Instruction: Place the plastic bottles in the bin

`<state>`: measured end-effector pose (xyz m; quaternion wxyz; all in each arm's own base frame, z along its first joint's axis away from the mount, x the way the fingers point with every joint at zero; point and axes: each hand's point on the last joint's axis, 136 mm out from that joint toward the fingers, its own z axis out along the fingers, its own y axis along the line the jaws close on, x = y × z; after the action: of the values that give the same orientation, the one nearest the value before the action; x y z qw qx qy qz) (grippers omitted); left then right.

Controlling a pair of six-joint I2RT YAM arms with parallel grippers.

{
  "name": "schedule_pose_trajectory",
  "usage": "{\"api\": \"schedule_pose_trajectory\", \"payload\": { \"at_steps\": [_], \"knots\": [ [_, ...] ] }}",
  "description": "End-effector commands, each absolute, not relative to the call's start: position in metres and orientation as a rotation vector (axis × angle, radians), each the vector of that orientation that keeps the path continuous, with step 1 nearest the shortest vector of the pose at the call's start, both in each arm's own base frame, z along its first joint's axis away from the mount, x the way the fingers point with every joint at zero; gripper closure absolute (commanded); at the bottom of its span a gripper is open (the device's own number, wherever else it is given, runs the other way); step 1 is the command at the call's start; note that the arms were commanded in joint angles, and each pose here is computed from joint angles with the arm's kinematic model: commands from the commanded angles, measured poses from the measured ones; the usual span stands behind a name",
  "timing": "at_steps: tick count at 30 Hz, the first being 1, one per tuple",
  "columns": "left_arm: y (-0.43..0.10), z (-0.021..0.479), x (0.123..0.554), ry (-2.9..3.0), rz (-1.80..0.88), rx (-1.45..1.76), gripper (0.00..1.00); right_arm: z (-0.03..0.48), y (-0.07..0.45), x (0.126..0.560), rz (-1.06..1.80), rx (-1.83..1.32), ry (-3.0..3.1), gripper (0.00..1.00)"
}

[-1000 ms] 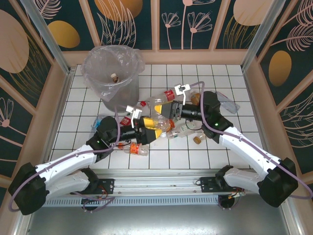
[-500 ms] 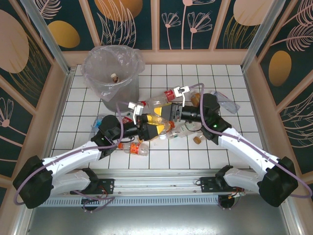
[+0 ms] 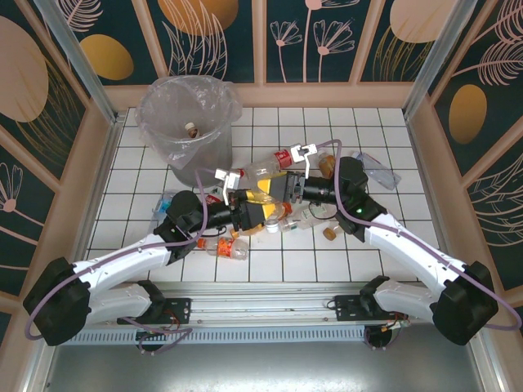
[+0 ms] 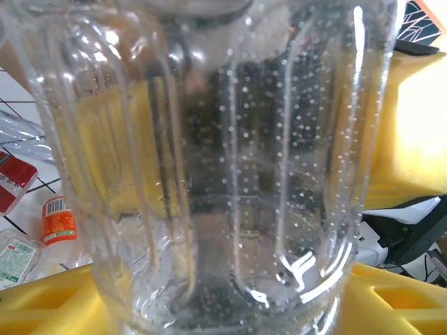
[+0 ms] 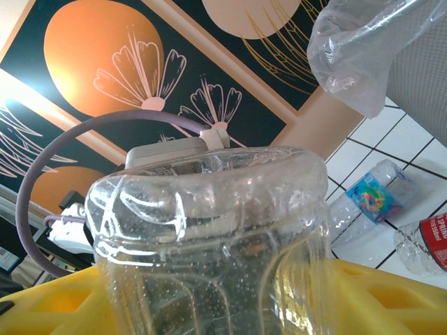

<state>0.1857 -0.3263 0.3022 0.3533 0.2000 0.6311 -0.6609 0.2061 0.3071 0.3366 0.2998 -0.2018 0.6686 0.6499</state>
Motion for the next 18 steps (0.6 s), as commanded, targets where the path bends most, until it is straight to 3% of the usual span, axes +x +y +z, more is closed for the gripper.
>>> {"api": "schedule_pose_trajectory", "payload": {
  "at_steps": [1, 4, 10, 18],
  "knots": [
    [-0.326, 0.343, 0.183, 1.479, -1.732, 0.539, 0.35, 0.337, 0.307, 0.199, 1.726, -0.57, 1.755, 0.36],
    [-0.326, 0.347, 0.184, 1.484, -1.724, 0.541, 0.35, 0.338, 0.305, 0.2, 1.708, -0.565, 1.754, 0.32],
    [-0.322, 0.337, 0.196, 1.575, -1.611, 0.492, 0.36, 0.345, 0.289, 0.208, 1.633, -0.493, 1.751, 0.12],
    [-0.316, 0.333, 0.214, 1.709, -1.453, 0.44, 0.4, 0.372, 0.26, 0.207, 1.506, -0.479, 1.705, 0.05]
  ]
}}
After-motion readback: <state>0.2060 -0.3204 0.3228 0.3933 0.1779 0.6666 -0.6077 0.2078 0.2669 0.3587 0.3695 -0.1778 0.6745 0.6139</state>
